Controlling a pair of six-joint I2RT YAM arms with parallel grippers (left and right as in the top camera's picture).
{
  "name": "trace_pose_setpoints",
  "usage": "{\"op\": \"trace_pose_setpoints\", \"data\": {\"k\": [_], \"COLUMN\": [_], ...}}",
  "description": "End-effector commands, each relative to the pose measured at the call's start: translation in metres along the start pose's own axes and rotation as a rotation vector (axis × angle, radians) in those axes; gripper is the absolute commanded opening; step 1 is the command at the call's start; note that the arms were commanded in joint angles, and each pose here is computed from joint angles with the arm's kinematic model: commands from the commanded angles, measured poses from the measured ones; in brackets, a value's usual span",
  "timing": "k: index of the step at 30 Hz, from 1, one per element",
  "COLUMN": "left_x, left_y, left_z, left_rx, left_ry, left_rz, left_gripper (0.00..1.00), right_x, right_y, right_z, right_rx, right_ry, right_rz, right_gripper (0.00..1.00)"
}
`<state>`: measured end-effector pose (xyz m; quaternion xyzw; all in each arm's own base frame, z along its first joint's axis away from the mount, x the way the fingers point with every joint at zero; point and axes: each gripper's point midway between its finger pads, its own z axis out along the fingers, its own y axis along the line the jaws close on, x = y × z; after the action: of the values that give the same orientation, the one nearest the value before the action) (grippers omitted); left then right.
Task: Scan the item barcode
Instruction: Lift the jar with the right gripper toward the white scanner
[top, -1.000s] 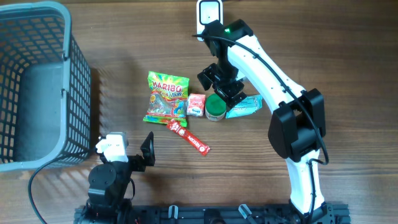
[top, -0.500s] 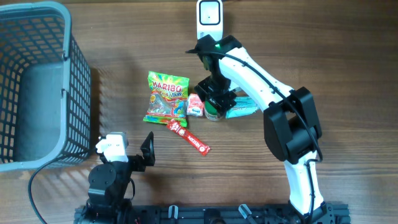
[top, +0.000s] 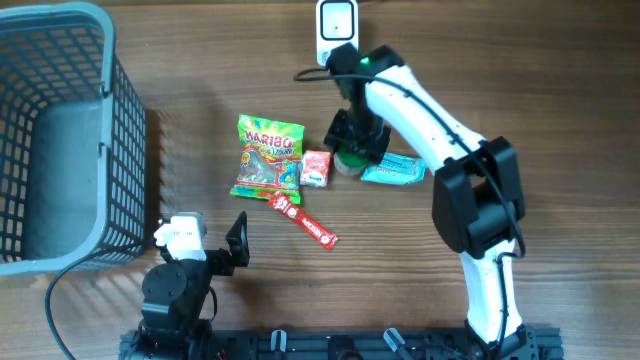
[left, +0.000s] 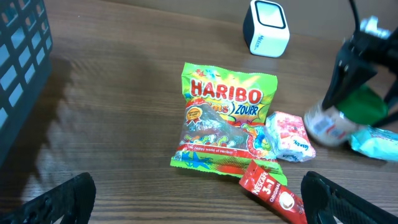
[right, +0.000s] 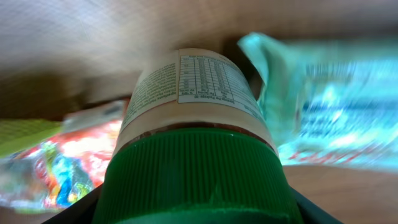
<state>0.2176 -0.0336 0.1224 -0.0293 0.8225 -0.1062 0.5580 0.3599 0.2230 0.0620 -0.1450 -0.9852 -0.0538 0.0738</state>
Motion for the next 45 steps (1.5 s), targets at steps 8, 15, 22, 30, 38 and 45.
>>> {"op": "trace_pose_setpoints", "data": {"k": [8, 15, 22, 30, 38, 45], "left_x": [0.003, 0.003, 0.003, 0.003, 0.003, 0.003], "left_y": [0.003, 0.003, 0.003, 0.003, 0.003, 0.003], "left_z": [0.001, 0.001, 0.001, 0.001, 0.001, 0.001], "left_rx": [-0.016, -0.016, -0.016, -0.016, -0.016, -0.016], "left_ry": [0.002, 0.002, 0.002, 0.002, 0.002, 0.002], "left_rz": [-0.009, -0.009, -0.009, -0.009, -0.009, -0.009], "left_gripper": [1.0, 1.0, 1.0, 1.0, 1.0, 1.0], "right_x": [-0.032, -0.034, -0.03, -0.046, -0.046, -0.043], "right_y": [0.003, 0.003, 0.013, 0.021, 0.013, 0.006], "right_z": [-0.023, -0.025, -0.059, -0.05, 0.007, 0.051], "right_rx": [0.031, 0.036, -0.013, -0.032, 0.036, 0.081], "right_ry": [-0.132, -0.142, -0.167, -0.219, -0.094, -0.003], "right_rz": [-0.523, -0.529, -0.43, -0.329, -0.317, -0.31], "right_gripper": [0.8, 1.0, 1.0, 1.0, 1.0, 0.99]}}
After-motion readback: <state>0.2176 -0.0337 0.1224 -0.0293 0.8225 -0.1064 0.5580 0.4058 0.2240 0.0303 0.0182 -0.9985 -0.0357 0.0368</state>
